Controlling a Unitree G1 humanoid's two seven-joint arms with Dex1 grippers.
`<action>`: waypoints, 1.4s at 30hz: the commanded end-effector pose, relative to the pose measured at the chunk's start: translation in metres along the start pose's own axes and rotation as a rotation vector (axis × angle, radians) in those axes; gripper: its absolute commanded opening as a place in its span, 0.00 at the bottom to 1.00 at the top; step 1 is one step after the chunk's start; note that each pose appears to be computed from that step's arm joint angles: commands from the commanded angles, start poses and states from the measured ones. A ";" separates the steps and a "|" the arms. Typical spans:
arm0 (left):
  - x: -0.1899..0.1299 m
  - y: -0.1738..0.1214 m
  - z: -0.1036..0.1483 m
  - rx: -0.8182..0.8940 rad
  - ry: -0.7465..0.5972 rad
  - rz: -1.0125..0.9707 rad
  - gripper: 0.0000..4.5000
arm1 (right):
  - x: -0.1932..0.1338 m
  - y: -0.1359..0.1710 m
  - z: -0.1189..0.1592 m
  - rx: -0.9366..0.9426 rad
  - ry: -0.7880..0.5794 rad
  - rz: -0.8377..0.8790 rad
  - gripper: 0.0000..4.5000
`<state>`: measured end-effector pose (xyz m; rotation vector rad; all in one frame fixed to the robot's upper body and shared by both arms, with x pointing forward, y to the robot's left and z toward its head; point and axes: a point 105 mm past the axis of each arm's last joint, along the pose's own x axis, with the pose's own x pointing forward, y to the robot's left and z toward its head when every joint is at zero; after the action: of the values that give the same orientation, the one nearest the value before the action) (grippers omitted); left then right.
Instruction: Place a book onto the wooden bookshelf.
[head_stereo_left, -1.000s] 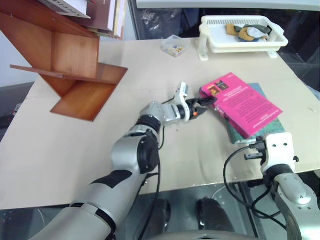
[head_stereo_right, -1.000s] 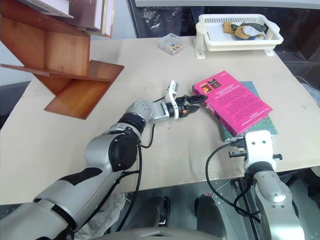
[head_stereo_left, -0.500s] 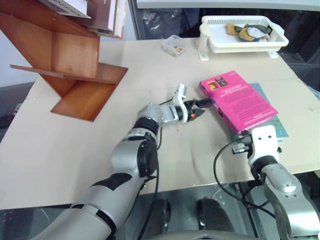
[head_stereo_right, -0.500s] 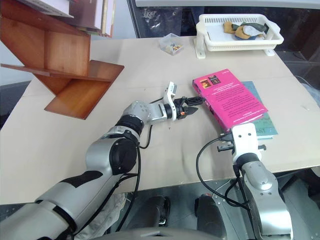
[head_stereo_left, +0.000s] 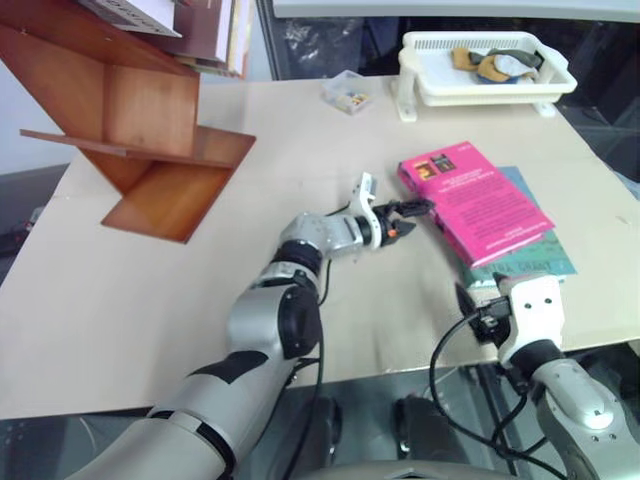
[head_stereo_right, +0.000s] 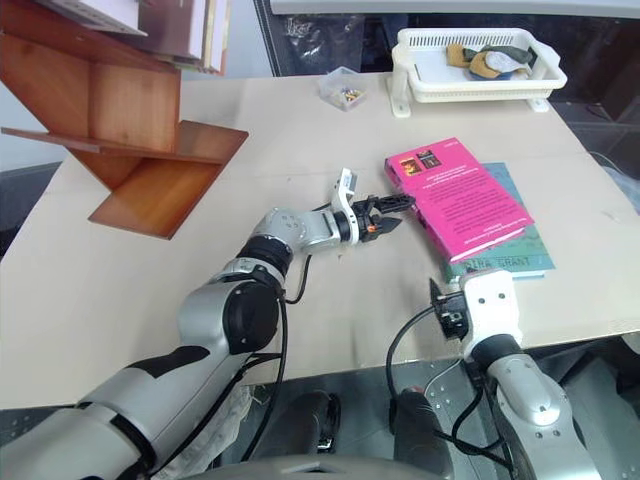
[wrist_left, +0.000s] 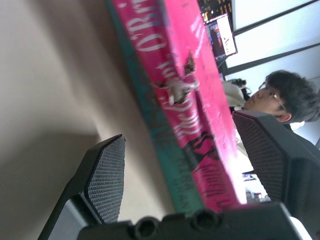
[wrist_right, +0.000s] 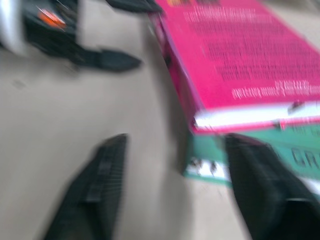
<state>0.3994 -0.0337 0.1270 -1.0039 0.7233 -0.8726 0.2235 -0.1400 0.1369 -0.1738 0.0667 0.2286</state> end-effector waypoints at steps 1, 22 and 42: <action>0.007 -0.009 0.001 -0.005 -0.023 -0.028 0.88 | -0.002 0.001 0.032 -0.002 -0.159 -0.036 0.99; 0.046 -0.034 -0.028 -0.126 -0.035 -0.048 0.88 | 0.000 0.006 0.044 -0.014 -0.222 -0.053 0.99; 0.065 -0.062 -0.048 -0.178 0.018 -0.097 0.07 | -0.003 -0.001 0.042 -0.022 -0.219 -0.104 1.00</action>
<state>0.4041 -0.0679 0.1382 -1.1892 0.7251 -0.7539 0.2279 -0.1339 0.1626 -0.1729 -0.0931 0.1498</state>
